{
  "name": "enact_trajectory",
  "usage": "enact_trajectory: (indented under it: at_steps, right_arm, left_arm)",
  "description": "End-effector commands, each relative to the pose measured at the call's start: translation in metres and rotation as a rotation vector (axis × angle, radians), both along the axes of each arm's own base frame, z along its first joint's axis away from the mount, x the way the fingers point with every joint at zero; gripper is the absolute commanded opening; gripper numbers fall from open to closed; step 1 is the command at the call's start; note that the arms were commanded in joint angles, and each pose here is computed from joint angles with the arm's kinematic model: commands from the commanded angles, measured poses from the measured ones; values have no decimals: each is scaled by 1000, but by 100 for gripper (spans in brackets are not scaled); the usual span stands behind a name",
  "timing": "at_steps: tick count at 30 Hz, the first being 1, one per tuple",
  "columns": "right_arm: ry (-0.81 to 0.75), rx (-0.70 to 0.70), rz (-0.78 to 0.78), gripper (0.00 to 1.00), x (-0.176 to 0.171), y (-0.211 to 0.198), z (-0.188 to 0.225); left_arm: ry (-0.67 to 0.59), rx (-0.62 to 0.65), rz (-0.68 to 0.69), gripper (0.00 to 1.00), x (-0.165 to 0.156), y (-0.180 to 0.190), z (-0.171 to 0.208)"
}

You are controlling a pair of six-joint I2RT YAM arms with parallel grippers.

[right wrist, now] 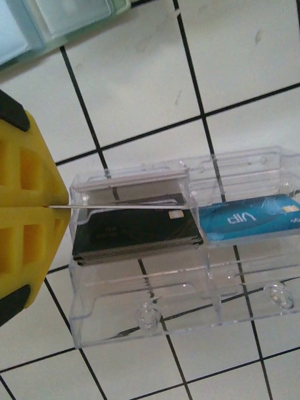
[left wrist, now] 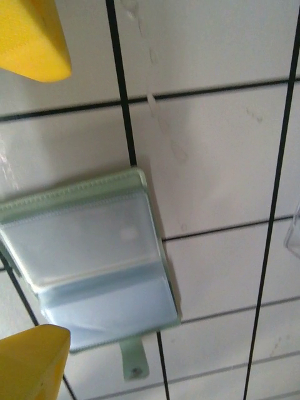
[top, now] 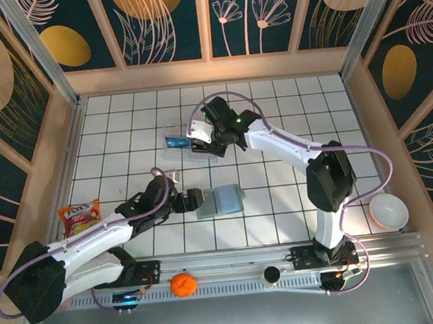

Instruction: Take the credit cards out of the card holder

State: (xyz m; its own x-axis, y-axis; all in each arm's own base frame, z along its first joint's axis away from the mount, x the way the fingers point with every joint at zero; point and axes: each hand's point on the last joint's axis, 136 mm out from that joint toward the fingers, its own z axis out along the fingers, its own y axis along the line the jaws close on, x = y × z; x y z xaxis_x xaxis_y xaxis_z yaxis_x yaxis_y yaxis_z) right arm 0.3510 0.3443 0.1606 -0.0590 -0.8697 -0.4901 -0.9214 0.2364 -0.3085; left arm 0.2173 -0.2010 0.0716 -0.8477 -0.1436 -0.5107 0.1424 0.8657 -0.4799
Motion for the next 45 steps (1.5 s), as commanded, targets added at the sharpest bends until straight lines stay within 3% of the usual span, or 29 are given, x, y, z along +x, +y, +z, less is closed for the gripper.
enact_trajectory:
  at_steps: [1,12,45]
  right_arm:
    - [26,-94,94,0,2,-6,-7]
    - [0,-151,164,0,29,5,-22]
    - [27,-188,94,0,45,8,-51]
  left_arm:
    - [17,98,82,99,-1,26,-5]
    - [41,129,114,99,0,38,-12]
    - [39,127,116,99,1,38,-17]
